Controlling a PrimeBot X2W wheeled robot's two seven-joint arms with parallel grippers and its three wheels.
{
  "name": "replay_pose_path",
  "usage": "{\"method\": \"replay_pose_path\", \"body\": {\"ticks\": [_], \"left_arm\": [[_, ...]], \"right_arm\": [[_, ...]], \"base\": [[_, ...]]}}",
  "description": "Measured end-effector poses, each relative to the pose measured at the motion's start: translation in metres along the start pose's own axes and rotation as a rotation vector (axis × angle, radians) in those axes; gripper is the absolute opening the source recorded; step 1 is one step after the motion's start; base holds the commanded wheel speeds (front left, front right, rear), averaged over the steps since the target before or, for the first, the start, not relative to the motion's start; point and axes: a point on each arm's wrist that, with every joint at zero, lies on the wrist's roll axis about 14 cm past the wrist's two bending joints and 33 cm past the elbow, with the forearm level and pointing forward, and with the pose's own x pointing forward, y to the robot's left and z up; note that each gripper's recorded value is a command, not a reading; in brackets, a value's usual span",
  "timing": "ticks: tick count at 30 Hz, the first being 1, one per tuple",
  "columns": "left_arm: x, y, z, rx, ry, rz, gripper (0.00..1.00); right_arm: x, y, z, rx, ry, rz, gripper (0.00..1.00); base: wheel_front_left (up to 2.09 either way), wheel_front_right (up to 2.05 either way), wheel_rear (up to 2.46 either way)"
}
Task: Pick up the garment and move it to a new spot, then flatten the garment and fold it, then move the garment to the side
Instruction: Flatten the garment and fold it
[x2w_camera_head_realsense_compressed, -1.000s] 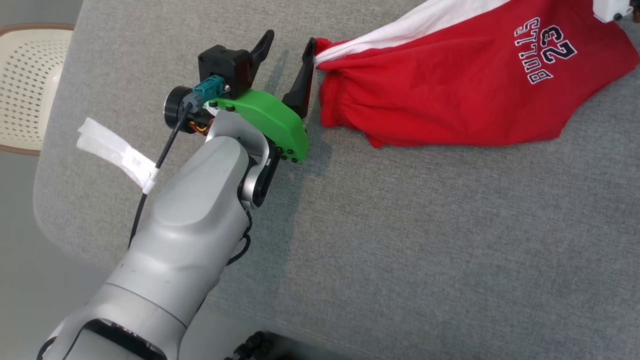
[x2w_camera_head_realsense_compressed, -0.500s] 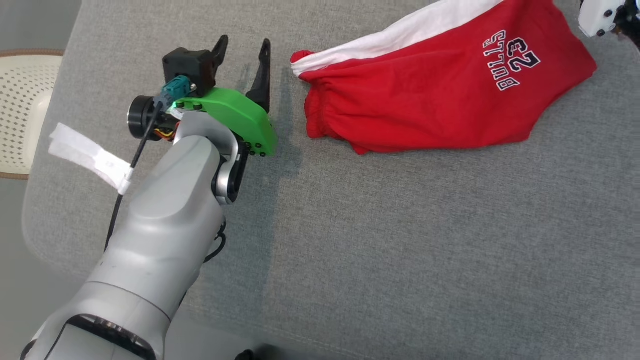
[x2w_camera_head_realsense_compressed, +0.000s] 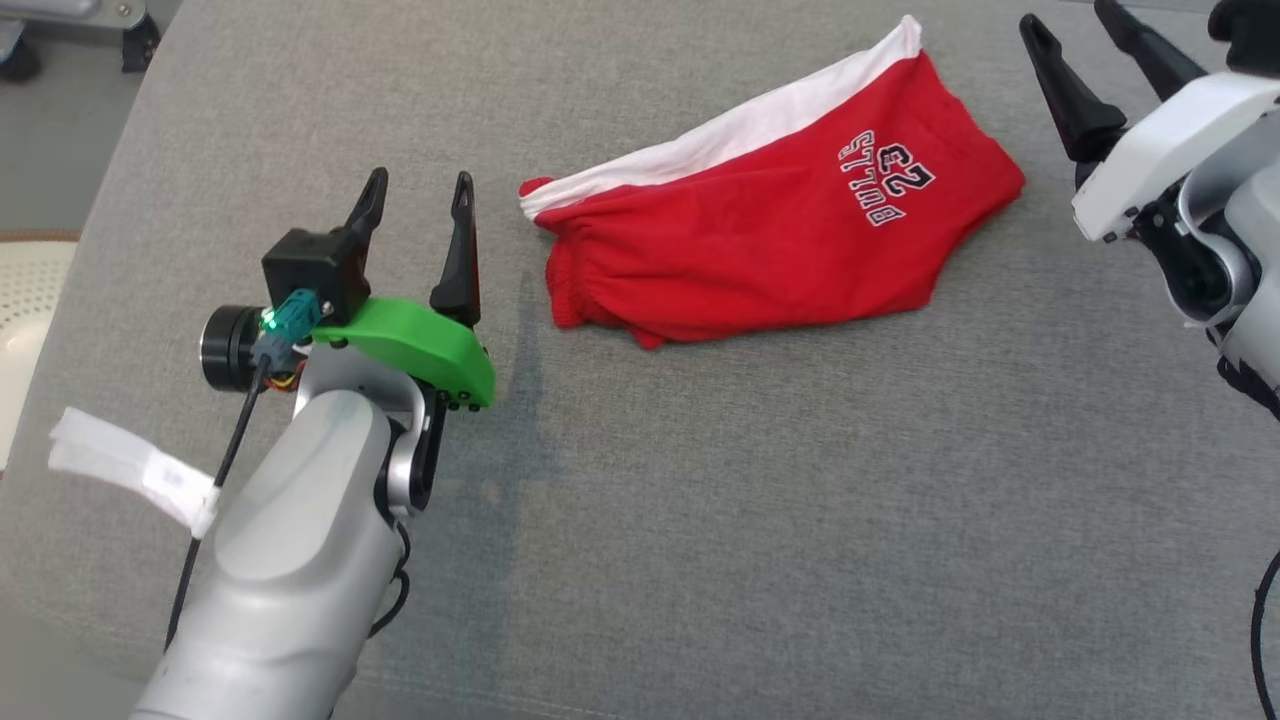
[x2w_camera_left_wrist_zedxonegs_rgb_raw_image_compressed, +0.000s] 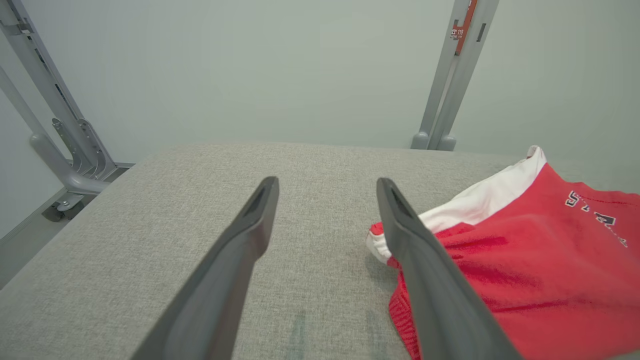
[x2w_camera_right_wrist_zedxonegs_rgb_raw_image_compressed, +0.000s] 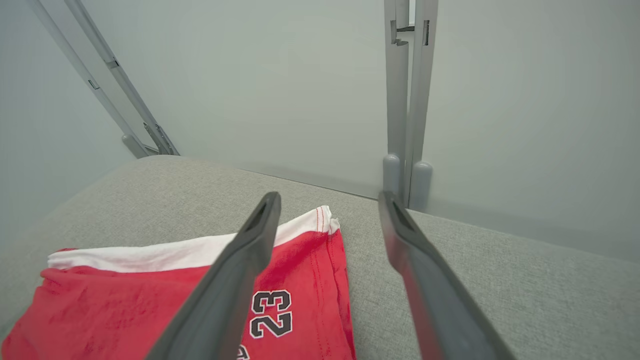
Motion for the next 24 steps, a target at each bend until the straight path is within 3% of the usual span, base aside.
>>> {"method": "replay_pose_path", "body": {"ticks": [5,17,24], "left_arm": [[-0.016,-0.023,0.016,-0.051,-0.078,-0.057,1.00],[-0.064,-0.047,0.009,-0.101,-0.116,-0.110,1.00],[-0.089,-0.061,-0.003,-0.078,-0.101,-0.148,1.00]], "right_arm": [[-0.035,-0.009,0.029,0.017,-0.116,-0.051,1.00],[-0.137,0.015,0.002,0.024,-0.220,-0.167,1.00],[-0.184,0.021,-0.015,0.051,-0.241,-0.268,1.00]], "base": [[0.00,0.00,0.00],[0.00,0.00,0.00],[0.00,0.00,0.00]]}}
